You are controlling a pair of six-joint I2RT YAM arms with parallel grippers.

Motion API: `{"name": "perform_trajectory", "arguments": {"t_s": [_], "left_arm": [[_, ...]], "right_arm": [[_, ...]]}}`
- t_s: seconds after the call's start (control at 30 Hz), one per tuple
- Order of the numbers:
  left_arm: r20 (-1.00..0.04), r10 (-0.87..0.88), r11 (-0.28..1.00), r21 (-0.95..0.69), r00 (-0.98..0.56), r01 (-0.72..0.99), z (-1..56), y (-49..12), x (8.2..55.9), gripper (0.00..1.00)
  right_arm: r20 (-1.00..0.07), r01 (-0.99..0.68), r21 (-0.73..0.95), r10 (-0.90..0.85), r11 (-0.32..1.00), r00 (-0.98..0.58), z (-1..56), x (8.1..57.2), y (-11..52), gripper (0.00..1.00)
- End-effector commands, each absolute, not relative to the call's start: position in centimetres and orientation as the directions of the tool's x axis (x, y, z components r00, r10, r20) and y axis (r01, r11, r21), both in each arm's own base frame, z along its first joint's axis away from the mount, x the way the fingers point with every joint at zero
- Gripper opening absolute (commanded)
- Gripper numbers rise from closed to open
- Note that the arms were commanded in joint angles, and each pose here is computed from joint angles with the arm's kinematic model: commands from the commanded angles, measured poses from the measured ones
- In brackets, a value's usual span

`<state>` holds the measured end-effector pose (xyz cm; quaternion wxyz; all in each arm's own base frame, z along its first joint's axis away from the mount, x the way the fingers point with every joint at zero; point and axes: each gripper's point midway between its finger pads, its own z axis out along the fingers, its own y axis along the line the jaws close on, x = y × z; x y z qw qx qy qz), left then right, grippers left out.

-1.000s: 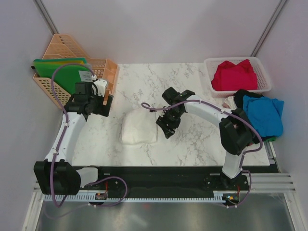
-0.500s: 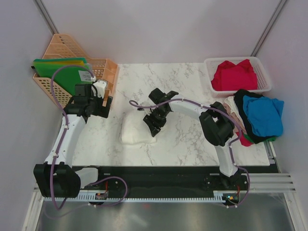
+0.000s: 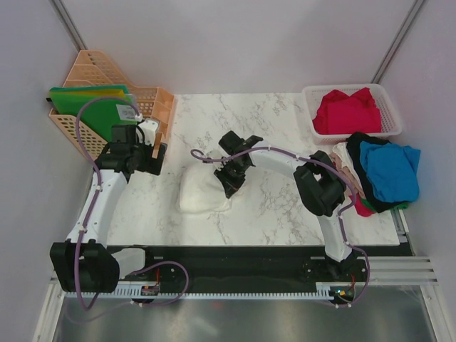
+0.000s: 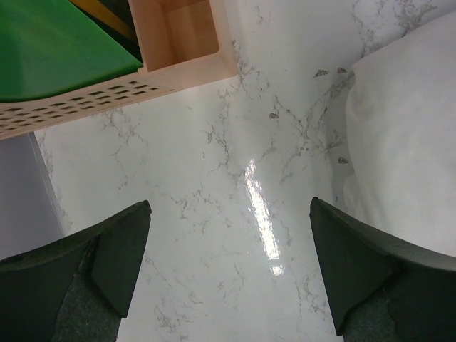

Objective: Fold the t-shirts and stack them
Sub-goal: Flatten out the tshirt

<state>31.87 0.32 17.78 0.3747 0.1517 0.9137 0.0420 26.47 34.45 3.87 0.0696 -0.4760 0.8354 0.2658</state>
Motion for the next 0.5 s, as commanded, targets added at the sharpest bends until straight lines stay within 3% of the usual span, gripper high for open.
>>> {"name": "perform_trajectory", "arguments": {"t_s": [0.0, 0.17, 0.47], "left_arm": [[-0.687, 0.331, 0.943, 0.215, -0.646, 0.254, 18.1, 0.5, 32.4, 1.00], [-0.681, 0.334, 0.941, 0.206, -0.652, 0.267, 17.8, 0.3, 32.5, 1.00], [-0.676, 0.335, 0.941, 0.198, -0.656, 0.276, 17.4, 0.2, 32.2, 1.00]], "right_arm": [[-0.521, -0.886, 0.257, -0.717, 0.385, -0.463, 9.6, 28.8, 35.4, 0.00], [-0.649, -0.896, 0.087, -0.658, 0.436, -0.383, 16.5, 32.7, 35.6, 0.00], [-0.757, -0.755, -0.033, -0.510, 0.655, -0.409, 20.1, 43.7, 34.1, 0.00]]}}
